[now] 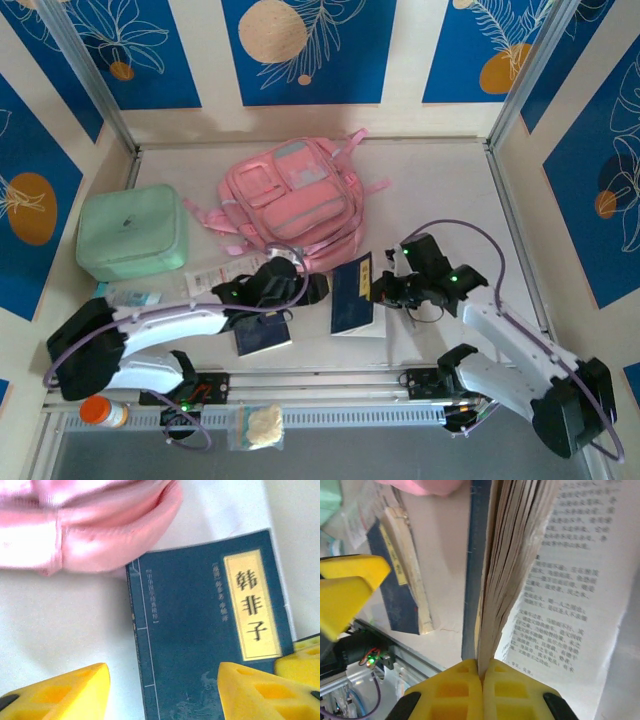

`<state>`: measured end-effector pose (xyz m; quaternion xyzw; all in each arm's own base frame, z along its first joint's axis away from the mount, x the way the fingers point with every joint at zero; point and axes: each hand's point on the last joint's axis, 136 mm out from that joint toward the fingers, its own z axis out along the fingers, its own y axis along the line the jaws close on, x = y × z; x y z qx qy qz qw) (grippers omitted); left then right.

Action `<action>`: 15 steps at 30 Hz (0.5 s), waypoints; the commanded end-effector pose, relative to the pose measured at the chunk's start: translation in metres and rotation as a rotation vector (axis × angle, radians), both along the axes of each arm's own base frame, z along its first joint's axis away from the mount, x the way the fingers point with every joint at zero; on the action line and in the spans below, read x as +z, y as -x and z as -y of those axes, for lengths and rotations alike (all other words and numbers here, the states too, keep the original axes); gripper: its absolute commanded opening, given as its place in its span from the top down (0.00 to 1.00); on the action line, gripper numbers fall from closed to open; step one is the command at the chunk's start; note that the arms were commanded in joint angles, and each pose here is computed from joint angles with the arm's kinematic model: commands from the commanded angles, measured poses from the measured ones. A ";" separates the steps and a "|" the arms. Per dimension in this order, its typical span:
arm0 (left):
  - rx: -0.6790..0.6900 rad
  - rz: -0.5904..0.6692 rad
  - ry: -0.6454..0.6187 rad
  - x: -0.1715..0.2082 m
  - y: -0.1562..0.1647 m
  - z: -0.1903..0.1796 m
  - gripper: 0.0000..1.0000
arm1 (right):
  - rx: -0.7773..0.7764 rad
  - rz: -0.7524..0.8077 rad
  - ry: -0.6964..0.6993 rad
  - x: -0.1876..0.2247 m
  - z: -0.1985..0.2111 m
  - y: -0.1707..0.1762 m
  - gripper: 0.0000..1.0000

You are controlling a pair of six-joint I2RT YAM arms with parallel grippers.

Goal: Pack books, pencil case, and school supplies into a backpack

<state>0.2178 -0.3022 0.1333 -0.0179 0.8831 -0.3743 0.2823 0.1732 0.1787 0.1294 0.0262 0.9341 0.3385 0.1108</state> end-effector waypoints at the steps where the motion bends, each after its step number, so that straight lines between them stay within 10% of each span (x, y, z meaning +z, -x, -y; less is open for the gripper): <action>1: -0.014 0.017 0.051 0.022 -0.002 -0.008 0.39 | 0.000 0.087 -0.055 0.044 0.004 0.000 1.00; 15: -0.194 0.056 0.378 0.098 -0.004 0.028 0.32 | 0.131 0.261 -0.310 0.144 -0.026 -0.025 1.00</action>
